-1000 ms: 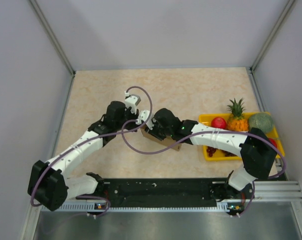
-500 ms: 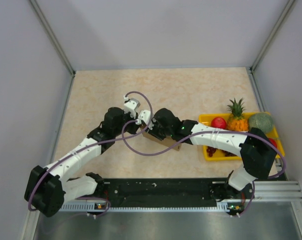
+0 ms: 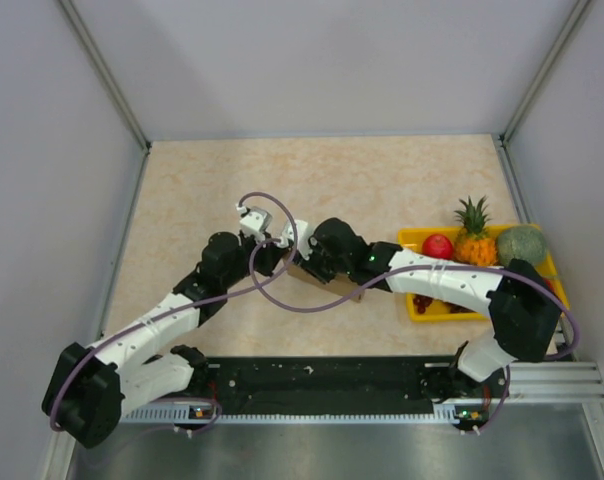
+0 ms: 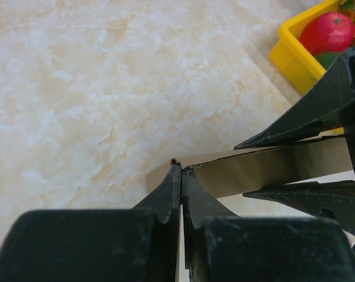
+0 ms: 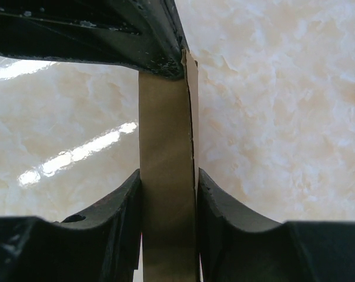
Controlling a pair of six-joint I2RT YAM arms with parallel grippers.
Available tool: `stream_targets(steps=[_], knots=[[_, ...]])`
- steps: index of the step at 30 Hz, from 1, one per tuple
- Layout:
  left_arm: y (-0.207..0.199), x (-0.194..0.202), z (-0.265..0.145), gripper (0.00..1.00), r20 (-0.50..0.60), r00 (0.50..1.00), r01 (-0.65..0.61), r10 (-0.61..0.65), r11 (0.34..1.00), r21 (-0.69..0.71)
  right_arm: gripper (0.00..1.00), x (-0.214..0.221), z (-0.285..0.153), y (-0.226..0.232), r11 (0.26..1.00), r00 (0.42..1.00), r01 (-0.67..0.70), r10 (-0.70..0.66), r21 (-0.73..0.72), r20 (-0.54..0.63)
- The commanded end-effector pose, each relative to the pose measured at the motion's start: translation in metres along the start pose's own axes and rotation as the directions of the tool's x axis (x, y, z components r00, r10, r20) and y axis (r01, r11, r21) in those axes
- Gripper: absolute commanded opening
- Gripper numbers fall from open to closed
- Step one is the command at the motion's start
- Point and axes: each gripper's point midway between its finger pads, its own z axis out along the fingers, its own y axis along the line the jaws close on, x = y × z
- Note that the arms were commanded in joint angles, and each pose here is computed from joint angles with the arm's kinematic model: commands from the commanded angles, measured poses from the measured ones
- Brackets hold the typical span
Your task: Fold the paper box
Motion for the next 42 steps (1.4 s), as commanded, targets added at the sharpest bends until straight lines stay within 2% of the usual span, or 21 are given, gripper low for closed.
stream_targets(steps=[1,7,10,12,17,20,21,23,24,25,26,29,32,33,34,35,36,38,40,41,42], knots=[[0.021,0.022,0.0,0.0,-0.021,1.0,0.017,-0.019,0.994,-0.105,0.37,-0.006,-0.025,0.015,0.979,0.981,-0.184,0.188,-0.083,0.051],[0.028,0.036,0.002,0.0,-0.049,0.999,0.013,-0.02,0.99,-0.137,0.65,-0.016,-0.062,0.006,0.931,0.924,-0.354,0.363,-0.09,0.123],[0.029,0.038,0.001,0.0,-0.045,0.999,0.018,-0.025,0.99,-0.143,0.74,-0.017,-0.081,-0.002,0.891,0.882,-0.445,0.453,-0.092,0.128],[0.028,0.037,0.002,0.0,-0.039,0.999,0.023,-0.029,0.99,-0.142,0.76,-0.021,-0.094,-0.004,0.837,0.827,-0.534,0.547,-0.118,0.135],[0.026,0.04,0.002,0.0,-0.04,0.999,0.028,-0.034,0.989,-0.142,0.77,-0.031,-0.108,0.002,0.721,0.718,-0.66,0.688,-0.212,0.106],[0.026,0.037,0.002,0.0,-0.023,0.999,0.027,-0.031,0.985,-0.168,0.77,-0.042,-0.118,-0.008,0.631,0.616,-0.743,0.775,-0.223,0.138],[0.026,0.037,0.003,0.0,-0.019,0.999,0.031,-0.035,0.984,-0.175,0.77,-0.043,-0.118,-0.011,0.548,0.533,-0.807,0.837,-0.22,0.129],[0.025,0.034,0.003,0.0,-0.01,1.0,0.027,-0.029,0.981,-0.192,0.78,-0.023,-0.121,-0.034,0.378,0.359,-0.92,0.919,-0.104,0.163],[0.024,0.033,0.002,0.0,-0.007,1.0,0.026,-0.028,0.98,-0.197,0.78,-0.011,-0.122,-0.037,0.245,0.231,-0.967,0.958,-0.07,0.17],[0.023,0.033,0.002,0.0,-0.004,1.0,0.019,-0.021,0.978,-0.21,0.77,-0.001,-0.125,-0.046,0.195,0.185,-0.98,0.96,-0.029,0.211],[0.022,0.029,0.001,0.0,0.004,1.0,0.02,-0.02,0.976,-0.218,0.77,-0.003,-0.137,-0.052,0.15,0.134,-0.987,0.959,-0.048,0.251],[0.023,0.028,-0.001,0.0,0.017,1.0,0.015,-0.011,0.969,-0.247,0.7,0.002,-0.138,-0.051,0.052,0.042,-0.998,0.968,-0.034,0.247],[0.022,0.028,-0.001,0.0,0.019,1.0,0.007,-0.002,0.964,-0.264,0.67,0.007,-0.135,-0.045,0.013,0.019,-0.999,0.981,0.031,0.191],[0.021,0.028,-0.002,0.0,0.018,1.0,0.006,-0.001,0.963,-0.268,0.67,0.0,-0.141,-0.054,0.025,0.029,-0.999,0.972,0.02,0.232],[0.019,0.027,-0.002,0.0,0.022,1.0,0.003,0.002,0.964,-0.265,0.67,-0.003,-0.148,-0.064,0.062,0.067,-0.998,0.957,0.028,0.282],[0.018,0.025,-0.002,0.0,0.028,1.0,0.004,0.004,0.964,-0.265,0.66,-0.006,-0.155,-0.073,0.158,0.167,-0.986,0.932,0.052,0.323],[0.019,0.025,-0.003,0.0,0.03,1.0,0.004,0.004,0.961,-0.276,0.65,-0.023,-0.168,-0.086,0.202,0.197,-0.979,0.901,0.029,0.387],[0.016,0.024,-0.003,0.0,0.034,0.999,0.0,0.009,0.961,-0.276,0.58,-0.041,-0.165,-0.092,0.26,0.229,-0.965,0.883,-0.022,0.409],[0.015,0.023,-0.004,0.0,0.037,0.999,-0.002,0.013,0.957,-0.288,0.43,-0.061,-0.149,-0.089,0.299,0.255,-0.952,0.897,-0.07,0.361],[0.015,0.023,-0.003,0.0,0.036,0.999,-0.005,0.016,0.956,-0.292,0.38,-0.068,-0.146,-0.091,0.291,0.24,-0.953,0.9,-0.09,0.363],[0.017,0.023,-0.004,0.0,0.033,0.999,-0.006,0.017,0.952,-0.306,0.31,-0.087,-0.143,-0.09,0.307,0.227,-0.935,0.904,-0.179,0.364]])
